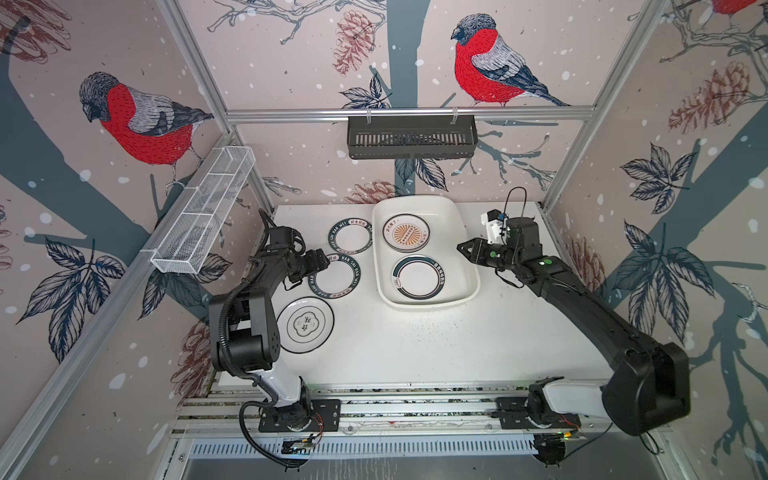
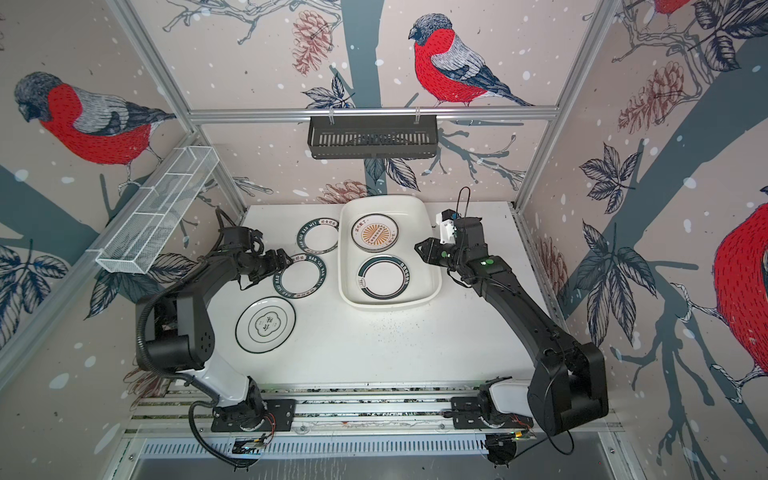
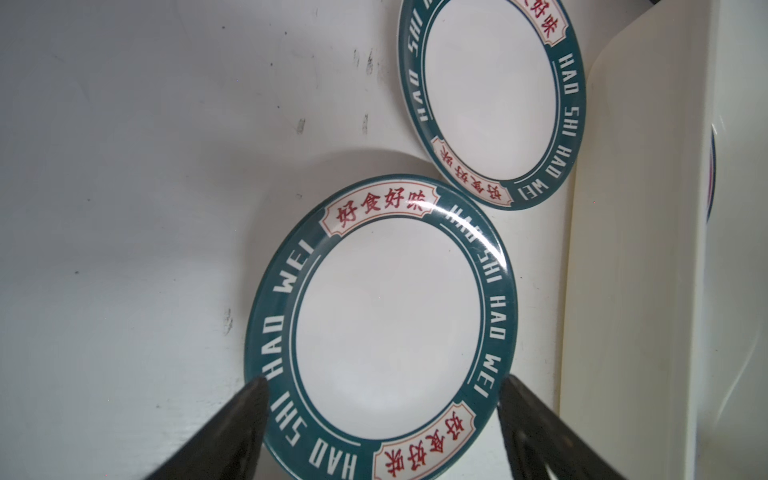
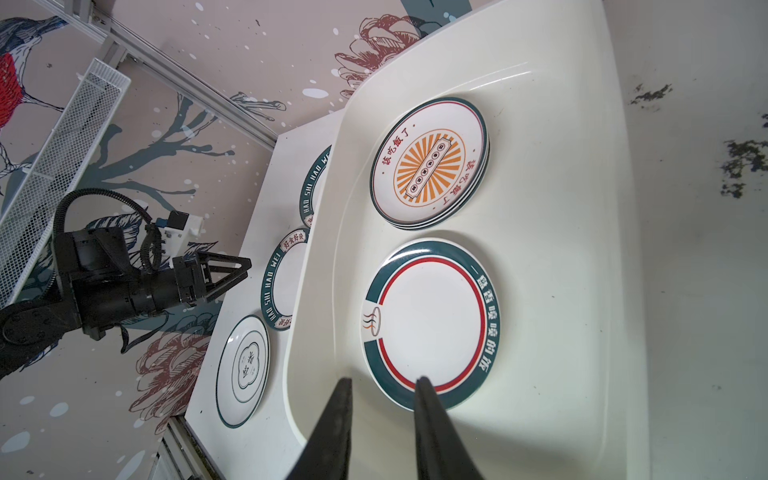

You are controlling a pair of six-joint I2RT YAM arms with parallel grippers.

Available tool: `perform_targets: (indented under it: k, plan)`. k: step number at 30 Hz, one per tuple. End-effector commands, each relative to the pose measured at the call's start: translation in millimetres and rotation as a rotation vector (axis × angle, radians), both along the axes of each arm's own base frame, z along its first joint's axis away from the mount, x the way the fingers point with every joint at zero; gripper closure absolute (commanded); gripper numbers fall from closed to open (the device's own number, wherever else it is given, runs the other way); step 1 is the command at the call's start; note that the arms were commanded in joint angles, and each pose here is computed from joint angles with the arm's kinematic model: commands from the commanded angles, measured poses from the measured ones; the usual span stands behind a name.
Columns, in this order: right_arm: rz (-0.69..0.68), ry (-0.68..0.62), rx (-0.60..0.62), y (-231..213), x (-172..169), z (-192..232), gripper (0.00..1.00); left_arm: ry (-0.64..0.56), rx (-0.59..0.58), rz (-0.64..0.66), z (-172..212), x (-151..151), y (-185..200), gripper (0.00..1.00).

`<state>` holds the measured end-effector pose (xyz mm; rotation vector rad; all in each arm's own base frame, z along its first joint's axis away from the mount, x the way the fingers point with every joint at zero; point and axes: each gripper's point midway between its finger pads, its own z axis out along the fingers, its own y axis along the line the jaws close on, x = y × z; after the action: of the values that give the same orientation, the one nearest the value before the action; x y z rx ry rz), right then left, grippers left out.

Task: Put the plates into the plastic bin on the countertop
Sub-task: 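Move the left gripper down toward the green-rimmed plates while the right gripper hovers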

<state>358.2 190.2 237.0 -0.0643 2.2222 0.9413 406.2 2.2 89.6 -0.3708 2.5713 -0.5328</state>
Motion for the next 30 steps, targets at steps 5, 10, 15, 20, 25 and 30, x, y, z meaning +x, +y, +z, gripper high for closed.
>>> perform_targets:
  k: [5,10,15,20,25,30]
  plan:
    - [0.006,-0.026,0.014,1,1,4,0.72,0.024,-0.034,-0.045,-13,-4,4,0.14]
    - [0.006,-0.020,0.021,2,2,3,0.72,0.039,-0.032,-0.045,-21,-4,8,0.15]
    - [0.006,-0.022,0.024,3,2,4,0.72,0.079,-0.031,-0.003,-34,-7,20,0.16]
    - [0.001,-0.020,0.023,1,2,3,0.72,0.098,-0.045,-0.007,-42,-5,20,0.17]
    - [-0.001,-0.019,0.024,1,1,3,0.72,0.112,-0.071,-0.014,-50,-3,17,0.21]
    - [0.000,-0.021,0.026,1,1,4,0.73,0.108,-0.094,-0.036,-51,-2,12,0.25]
